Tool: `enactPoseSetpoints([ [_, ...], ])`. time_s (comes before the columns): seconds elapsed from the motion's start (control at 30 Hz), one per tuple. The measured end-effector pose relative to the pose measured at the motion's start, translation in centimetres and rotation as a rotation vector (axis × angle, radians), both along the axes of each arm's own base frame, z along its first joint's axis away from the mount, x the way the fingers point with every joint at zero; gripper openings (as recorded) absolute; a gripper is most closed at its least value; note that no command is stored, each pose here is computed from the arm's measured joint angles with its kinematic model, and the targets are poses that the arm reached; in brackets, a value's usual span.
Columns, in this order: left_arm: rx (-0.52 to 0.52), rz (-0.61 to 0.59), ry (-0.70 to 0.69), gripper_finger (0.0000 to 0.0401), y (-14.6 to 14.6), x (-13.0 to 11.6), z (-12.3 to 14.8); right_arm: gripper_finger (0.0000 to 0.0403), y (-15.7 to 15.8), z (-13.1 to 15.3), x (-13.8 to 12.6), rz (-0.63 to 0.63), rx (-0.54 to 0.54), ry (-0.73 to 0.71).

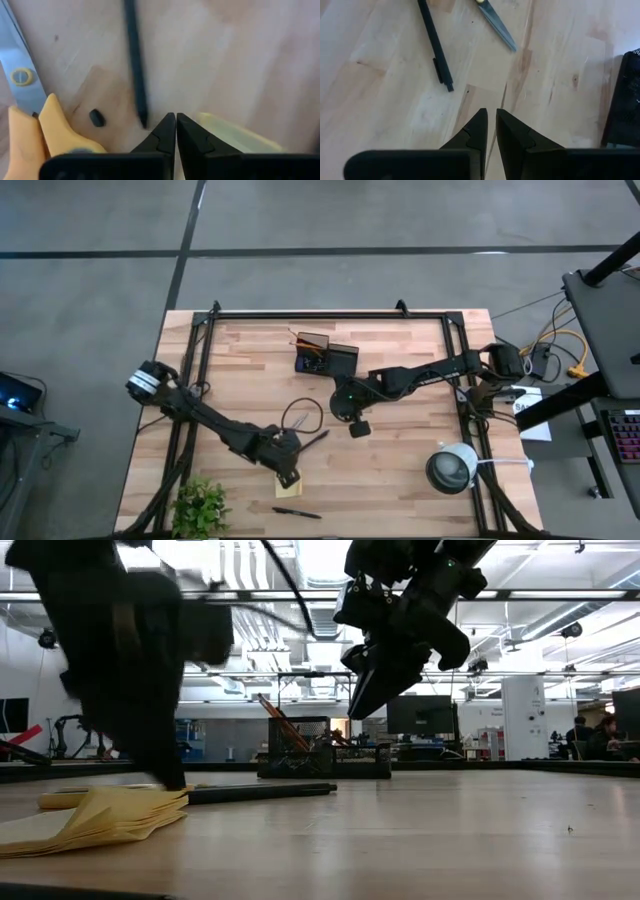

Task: Pick and place office supplies into organizer
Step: Put the top black pen into the desk organizer

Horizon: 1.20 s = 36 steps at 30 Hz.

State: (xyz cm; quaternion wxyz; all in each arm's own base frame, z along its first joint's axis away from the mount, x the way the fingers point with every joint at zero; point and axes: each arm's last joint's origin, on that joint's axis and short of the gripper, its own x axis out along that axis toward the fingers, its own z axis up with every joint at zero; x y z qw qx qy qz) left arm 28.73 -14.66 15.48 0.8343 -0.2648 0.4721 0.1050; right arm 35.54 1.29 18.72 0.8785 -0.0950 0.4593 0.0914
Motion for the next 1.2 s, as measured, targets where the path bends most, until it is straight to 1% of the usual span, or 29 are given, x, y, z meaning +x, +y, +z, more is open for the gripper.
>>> enactPoseSetpoints([
  [0.07,-0.015,-0.004,-0.044,0.0,-0.2,-0.4,1.5,0.0029,0.0,0.0,0.1,-0.002,-0.003,-0.008],
  [0.13,-0.008,-0.01,-0.055,0.0,-0.1,-0.8,2.1,0.0029,0.0,0.1,0.1,-0.003,-0.004,-0.02],
  [0.23,0.024,-0.01,-0.011,0.0011,0.2,-1.4,1.7,0.0029,0.0,0.2,0.3,0.001,-0.006,-0.041],
  [0.33,0.026,-0.007,-0.019,0.003,0.3,-1.4,1.7,0.0029,0.0,0.3,0.4,0.001,-0.006,-0.05],
  [0.43,0.039,-0.008,0.005,0.0047,0.4,-1.7,1.0,0.0029,0.0,0.2,0.3,-0.002,-0.004,-0.05],
  [0.57,0.034,-0.007,-0.007,0.006,0.5,-1.8,0.5,0.0029,0.0,0.0,0.3,-0.017,0.005,-0.052],
  [0.67,0.033,-0.004,-0.011,0.0064,0.6,-1.9,0.1,0.0029,0.0,-0.2,0.1,-0.019,0.006,-0.047],
  [1.03,0.05,0.022,-0.03,0.0063,1.0,-1.7,0.1,0.0029,0.0,-0.5,0.0,-0.023,0.0,-0.039],
  [1.2,0.058,0.04,-0.014,0.0063,1.4,-1.2,-0.9,0.0029,-0.1,-0.5,0.0,-0.034,-0.014,-0.04],
])
